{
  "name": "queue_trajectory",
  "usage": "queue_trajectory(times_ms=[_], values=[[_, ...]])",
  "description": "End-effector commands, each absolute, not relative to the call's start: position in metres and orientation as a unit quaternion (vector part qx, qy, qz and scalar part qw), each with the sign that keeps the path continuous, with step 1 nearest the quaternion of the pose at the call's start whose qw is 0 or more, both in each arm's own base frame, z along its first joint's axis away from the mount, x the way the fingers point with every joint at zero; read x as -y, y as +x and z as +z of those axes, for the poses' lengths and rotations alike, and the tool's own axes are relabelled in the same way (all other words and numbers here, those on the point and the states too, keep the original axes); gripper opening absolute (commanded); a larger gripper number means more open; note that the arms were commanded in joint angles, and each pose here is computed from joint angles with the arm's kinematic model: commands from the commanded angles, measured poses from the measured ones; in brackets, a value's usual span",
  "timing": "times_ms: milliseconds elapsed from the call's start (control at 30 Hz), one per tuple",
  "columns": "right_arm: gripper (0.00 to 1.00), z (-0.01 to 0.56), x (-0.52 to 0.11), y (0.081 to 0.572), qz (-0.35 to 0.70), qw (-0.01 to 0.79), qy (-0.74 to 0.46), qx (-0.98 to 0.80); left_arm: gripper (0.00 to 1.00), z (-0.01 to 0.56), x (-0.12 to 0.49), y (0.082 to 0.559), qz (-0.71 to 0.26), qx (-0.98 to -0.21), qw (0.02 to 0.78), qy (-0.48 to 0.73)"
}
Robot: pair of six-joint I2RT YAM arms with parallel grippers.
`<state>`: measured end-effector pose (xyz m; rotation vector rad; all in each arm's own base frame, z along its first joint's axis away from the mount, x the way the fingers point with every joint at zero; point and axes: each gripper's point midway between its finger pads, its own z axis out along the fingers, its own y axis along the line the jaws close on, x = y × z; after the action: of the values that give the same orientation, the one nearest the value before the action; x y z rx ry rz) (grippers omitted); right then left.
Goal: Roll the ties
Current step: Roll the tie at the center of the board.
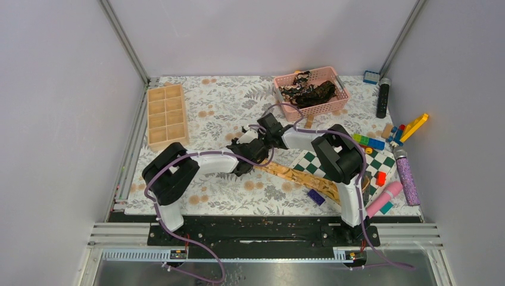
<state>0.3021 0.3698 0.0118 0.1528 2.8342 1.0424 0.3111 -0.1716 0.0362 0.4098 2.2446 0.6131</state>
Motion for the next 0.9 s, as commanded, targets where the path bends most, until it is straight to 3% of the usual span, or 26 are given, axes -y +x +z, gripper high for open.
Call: queue_trajectory(times_ms=[0, 667, 867], values=[[0.02, 0.005, -0.381, 0.293, 0.336, 0.05, 0.033, -0.94, 0.0, 0.051, 0.187, 0.324, 0.227, -0.874, 0.402, 0.152], [0.03, 0.029, -0.352, 0.282, 0.314, 0.085, 0.027, -0.945, 0.0, 0.051, 0.192, 0.328, 0.233, -0.873, 0.394, 0.17], [0.09, 0.046, -0.356, 0.286, 0.343, 0.095, 0.024, -0.934, 0.0, 0.05, 0.192, 0.327, 0.234, -0.873, 0.393, 0.171]])
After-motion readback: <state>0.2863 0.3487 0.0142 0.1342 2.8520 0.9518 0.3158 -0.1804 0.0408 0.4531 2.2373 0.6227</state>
